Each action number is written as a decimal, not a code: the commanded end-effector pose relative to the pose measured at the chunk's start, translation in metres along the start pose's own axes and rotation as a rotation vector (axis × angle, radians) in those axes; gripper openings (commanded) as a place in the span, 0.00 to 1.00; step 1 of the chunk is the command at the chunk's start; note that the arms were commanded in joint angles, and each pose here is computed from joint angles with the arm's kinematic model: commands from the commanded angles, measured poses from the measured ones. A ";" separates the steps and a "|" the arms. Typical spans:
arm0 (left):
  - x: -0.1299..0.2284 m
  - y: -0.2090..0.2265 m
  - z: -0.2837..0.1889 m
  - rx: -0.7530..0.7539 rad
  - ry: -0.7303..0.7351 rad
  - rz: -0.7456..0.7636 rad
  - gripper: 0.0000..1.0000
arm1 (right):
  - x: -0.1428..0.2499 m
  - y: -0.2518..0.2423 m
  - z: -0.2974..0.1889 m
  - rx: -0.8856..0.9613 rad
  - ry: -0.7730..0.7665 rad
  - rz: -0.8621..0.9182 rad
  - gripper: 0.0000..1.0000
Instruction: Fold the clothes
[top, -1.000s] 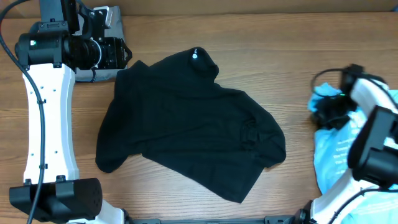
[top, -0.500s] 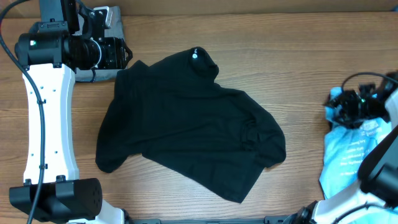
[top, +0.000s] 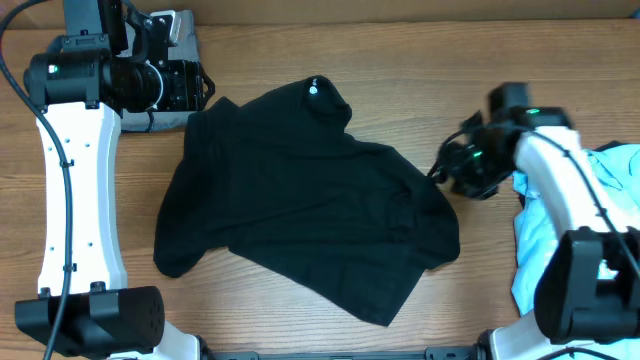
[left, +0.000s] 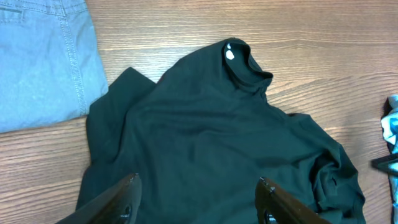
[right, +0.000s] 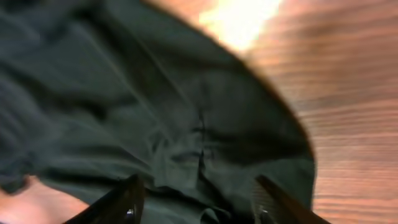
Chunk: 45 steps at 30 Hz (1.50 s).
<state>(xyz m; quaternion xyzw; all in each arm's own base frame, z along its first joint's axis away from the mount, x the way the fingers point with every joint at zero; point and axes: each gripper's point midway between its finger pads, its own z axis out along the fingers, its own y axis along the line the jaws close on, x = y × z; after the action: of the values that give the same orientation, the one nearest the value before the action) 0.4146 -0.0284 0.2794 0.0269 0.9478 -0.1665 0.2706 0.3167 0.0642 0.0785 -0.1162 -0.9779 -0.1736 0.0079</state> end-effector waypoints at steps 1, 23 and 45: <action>-0.004 0.000 -0.006 -0.003 -0.020 0.027 0.64 | 0.012 -0.012 0.019 0.093 0.019 0.061 0.44; -0.005 0.000 -0.006 -0.004 -0.023 0.028 0.66 | 0.049 -0.011 0.076 0.050 0.073 0.119 0.44; -0.005 0.000 -0.006 -0.003 -0.022 0.028 0.72 | -0.127 -0.051 -0.093 -0.036 -0.560 0.386 0.69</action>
<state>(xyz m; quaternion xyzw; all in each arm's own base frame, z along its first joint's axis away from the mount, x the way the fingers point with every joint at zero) 0.4151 -0.0283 0.2796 0.0271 0.9475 -0.1664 0.2717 0.4245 -0.0167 0.1250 -0.2875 -0.9229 -0.1500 -0.2077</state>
